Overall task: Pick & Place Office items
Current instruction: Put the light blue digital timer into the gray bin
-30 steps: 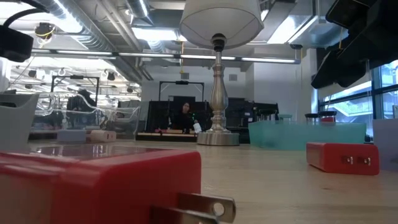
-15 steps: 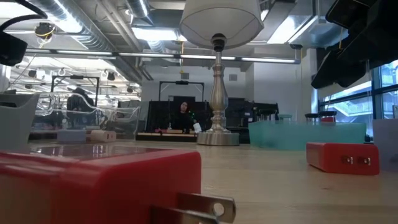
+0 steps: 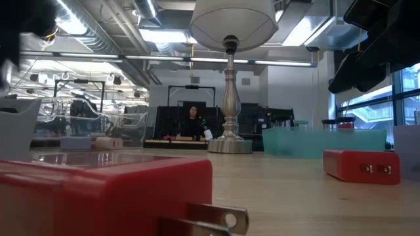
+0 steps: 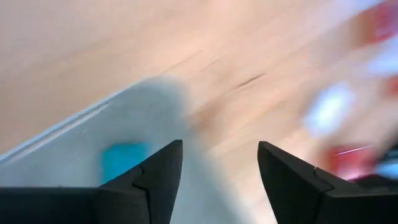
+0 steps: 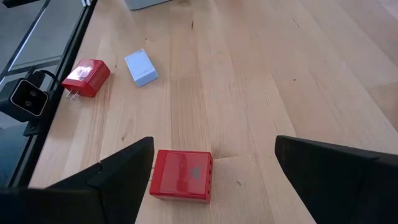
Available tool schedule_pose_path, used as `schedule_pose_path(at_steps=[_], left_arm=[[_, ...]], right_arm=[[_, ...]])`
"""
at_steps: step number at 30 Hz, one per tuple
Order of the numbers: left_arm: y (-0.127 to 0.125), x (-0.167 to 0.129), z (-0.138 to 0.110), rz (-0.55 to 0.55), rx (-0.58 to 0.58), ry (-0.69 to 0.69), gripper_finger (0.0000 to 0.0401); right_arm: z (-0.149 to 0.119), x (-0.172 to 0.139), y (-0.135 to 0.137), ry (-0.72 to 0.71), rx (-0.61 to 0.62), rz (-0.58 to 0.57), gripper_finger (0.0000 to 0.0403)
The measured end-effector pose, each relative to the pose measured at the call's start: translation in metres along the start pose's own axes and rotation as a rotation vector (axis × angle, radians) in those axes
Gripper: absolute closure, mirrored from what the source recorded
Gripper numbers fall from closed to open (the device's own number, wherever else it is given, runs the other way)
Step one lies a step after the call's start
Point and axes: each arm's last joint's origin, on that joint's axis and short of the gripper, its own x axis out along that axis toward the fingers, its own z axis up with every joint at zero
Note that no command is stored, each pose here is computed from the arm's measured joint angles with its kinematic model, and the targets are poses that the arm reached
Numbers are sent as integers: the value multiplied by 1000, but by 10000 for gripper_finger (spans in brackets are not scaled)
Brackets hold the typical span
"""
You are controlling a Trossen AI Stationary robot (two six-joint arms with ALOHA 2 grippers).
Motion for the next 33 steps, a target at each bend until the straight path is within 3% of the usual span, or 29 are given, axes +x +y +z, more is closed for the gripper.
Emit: schedule_pose_path(at_steps=[4,6,10,14,18,25,33], left_arm=[[-26,-10,5,-308,45,-244,203],[-42,-14,6,-420,131,-411,206],[-76,-14,4,-515,352,-652,210],[-101,6,5,-503,577,-793,209],[-110,47,13,-467,710,-751,209],[-108,104,28,-484,684,-524,194],[-135,123,20,-239,886,-372,147]], right_arm=[[0,0,0,0,0,0,64],[0,0,0,0,0,0,64],[0,0,0,0,0,0,64],[0,0,0,0,0,0,64],[0,0,0,0,0,0,64],[0,0,0,0,0,0,64],[0,0,0,0,0,0,64]])
